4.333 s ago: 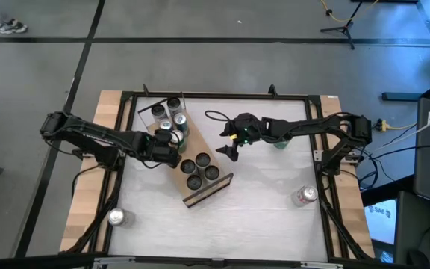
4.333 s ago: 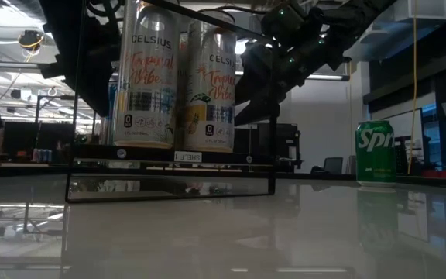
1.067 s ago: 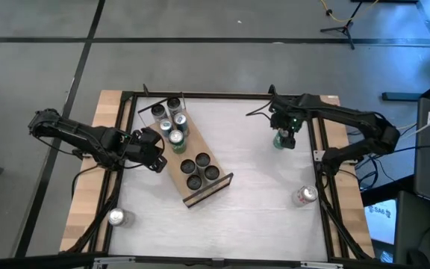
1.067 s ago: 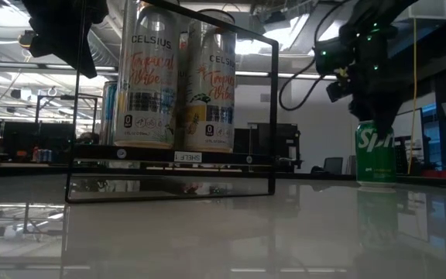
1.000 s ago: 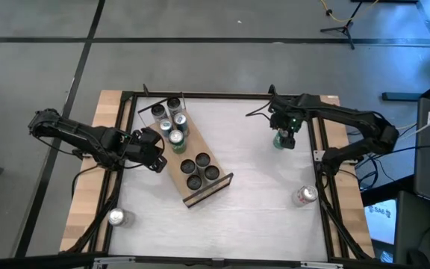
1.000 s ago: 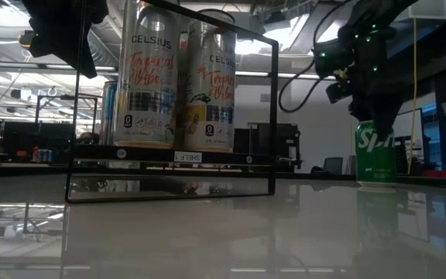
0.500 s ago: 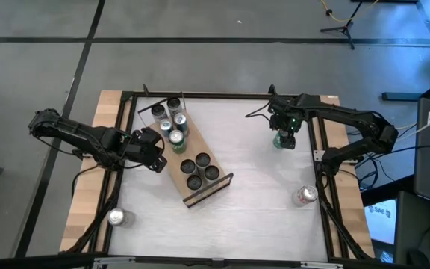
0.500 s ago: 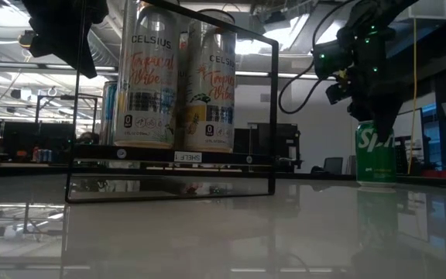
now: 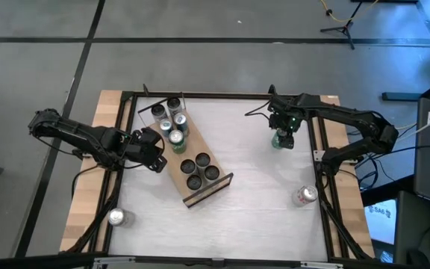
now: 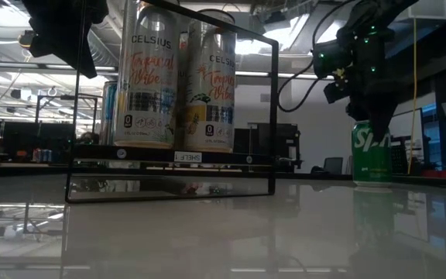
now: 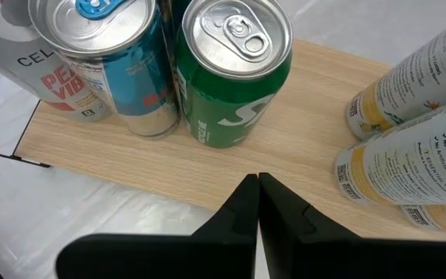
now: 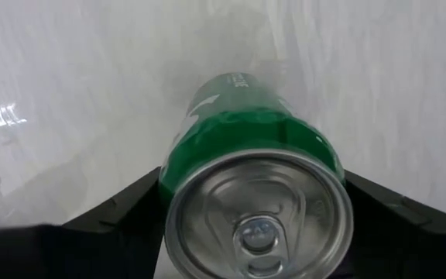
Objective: Place canned beverage on shelf
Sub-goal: Put the green soda can on the shelf aligned with the other green soda can
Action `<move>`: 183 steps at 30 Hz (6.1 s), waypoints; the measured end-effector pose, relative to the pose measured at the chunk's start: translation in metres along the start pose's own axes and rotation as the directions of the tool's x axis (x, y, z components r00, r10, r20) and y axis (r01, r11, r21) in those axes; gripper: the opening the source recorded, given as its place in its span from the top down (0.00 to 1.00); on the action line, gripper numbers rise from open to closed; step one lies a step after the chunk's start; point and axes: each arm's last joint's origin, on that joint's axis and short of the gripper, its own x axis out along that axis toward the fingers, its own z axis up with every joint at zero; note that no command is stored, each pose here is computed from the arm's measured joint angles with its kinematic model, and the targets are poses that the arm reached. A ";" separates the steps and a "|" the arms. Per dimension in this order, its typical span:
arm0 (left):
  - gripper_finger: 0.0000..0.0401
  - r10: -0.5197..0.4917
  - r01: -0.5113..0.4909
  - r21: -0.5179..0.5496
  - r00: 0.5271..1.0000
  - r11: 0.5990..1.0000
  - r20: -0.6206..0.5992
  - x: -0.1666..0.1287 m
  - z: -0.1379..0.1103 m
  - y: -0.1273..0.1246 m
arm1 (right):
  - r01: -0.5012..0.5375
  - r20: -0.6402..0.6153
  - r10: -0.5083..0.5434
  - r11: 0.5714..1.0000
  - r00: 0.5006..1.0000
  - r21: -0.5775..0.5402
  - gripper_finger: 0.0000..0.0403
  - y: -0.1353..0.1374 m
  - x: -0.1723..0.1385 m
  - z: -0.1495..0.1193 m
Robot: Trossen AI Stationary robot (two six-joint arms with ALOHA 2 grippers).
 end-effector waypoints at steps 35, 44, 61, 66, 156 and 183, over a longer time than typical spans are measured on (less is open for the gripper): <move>1.00 -0.004 0.004 0.001 1.000 1.000 -0.006 0.000 0.000 0.000 | 0.028 0.197 0.043 0.939 0.979 -0.344 0.26 0.057 -0.078 0.189; 1.00 -0.018 0.018 -0.008 1.000 1.000 0.003 0.000 0.001 -0.002 | 0.068 0.266 0.040 0.921 0.963 -0.385 0.26 0.055 -0.081 0.211; 1.00 -0.023 0.023 -0.012 1.000 1.000 0.007 0.000 0.001 -0.002 | 0.021 0.408 0.190 0.888 0.893 -0.459 0.26 0.069 -0.081 0.230; 1.00 -0.031 0.032 -0.016 0.999 0.999 0.012 0.000 0.002 -0.003 | 0.042 0.433 0.204 0.868 0.878 -0.494 0.26 0.078 -0.080 0.234; 1.00 -0.073 0.074 -0.016 0.997 0.997 0.031 0.000 0.004 -0.007 | 0.042 0.411 0.250 0.811 0.877 -0.583 0.24 0.106 -0.041 0.256; 1.00 -0.080 0.080 -0.011 0.997 0.997 0.017 0.000 0.004 -0.007 | 0.005 0.330 0.229 0.814 0.916 -0.581 0.24 0.105 -0.027 0.254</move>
